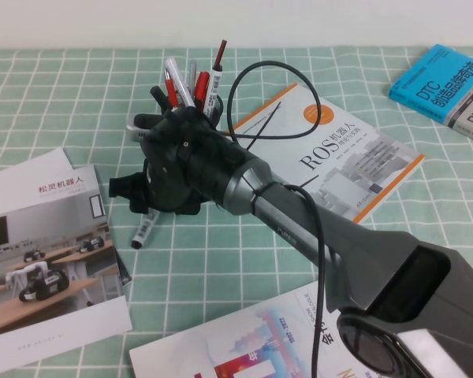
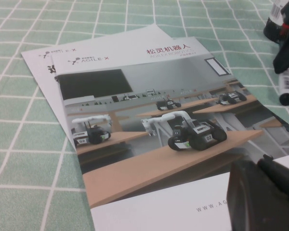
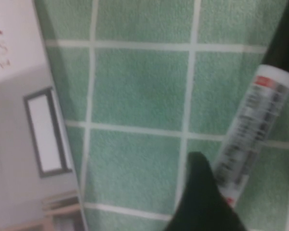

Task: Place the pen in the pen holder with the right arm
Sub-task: Pick up the pen on the table, then place the pen onto the pen holder

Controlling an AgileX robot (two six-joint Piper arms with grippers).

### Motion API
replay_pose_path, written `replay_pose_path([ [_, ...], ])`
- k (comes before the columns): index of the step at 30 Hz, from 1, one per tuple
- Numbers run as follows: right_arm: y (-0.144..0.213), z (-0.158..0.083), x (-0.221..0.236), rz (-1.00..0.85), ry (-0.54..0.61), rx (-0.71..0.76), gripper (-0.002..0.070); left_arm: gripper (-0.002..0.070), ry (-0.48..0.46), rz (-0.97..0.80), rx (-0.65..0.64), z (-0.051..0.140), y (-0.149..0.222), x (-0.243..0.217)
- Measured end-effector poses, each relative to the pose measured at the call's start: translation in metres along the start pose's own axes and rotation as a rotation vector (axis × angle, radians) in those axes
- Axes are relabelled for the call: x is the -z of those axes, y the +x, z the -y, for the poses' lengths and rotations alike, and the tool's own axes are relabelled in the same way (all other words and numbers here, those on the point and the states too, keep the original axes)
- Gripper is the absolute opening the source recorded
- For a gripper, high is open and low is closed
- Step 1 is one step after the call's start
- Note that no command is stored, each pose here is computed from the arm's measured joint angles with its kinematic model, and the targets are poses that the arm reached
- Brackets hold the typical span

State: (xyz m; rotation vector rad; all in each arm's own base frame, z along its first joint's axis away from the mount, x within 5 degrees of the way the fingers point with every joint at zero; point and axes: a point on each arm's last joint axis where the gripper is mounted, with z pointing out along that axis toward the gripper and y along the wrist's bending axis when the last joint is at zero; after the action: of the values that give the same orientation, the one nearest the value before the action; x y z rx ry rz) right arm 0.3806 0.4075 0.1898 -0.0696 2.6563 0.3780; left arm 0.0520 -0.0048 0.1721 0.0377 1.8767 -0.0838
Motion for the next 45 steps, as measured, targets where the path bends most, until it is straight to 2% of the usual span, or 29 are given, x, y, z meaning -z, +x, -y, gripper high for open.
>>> replay_pose_path([
  [4, 0.001, 0.002, 0.000, -0.017, 0.022, 0.044, 0.0344, -0.0006, 0.000, 0.000, 0.000, 0.000, 0.000, 0.000],
  [12, 0.004, 0.003, 0.002, -0.050, 0.039, 0.112, 0.0334, -0.0006, 0.000, 0.000, 0.000, 0.000, 0.000, 0.000],
  [15, 0.005, 0.004, 0.002, -0.062, 0.041, 0.123, 0.0308, -0.0006, 0.000, 0.000, 0.000, 0.000, 0.000, 0.000],
  [18, 0.003, 0.006, 0.002, -0.069, 0.046, 0.130, 0.0233, -0.0006, 0.000, 0.000, 0.000, 0.000, 0.000, 0.000],
  [21, 0.002, 0.009, 0.001, -0.079, 0.046, 0.162, 0.0123, -0.0006, 0.000, 0.000, 0.000, 0.000, 0.000, 0.000],
  [22, 0.002, 0.009, 0.001, -0.083, 0.042, 0.167, 0.0109, -0.0006, 0.000, 0.000, 0.000, 0.000, 0.000, 0.000],
  [37, 0.000, 0.009, 0.009, -0.168, -0.064, 0.228, 0.0113, -0.0006, 0.000, 0.000, 0.000, 0.000, 0.000, 0.000],
  [45, -0.017, -0.001, 0.078, -0.103, -0.162, 0.297, 0.0113, -0.0006, 0.000, 0.000, 0.000, 0.000, 0.000, 0.000],
])
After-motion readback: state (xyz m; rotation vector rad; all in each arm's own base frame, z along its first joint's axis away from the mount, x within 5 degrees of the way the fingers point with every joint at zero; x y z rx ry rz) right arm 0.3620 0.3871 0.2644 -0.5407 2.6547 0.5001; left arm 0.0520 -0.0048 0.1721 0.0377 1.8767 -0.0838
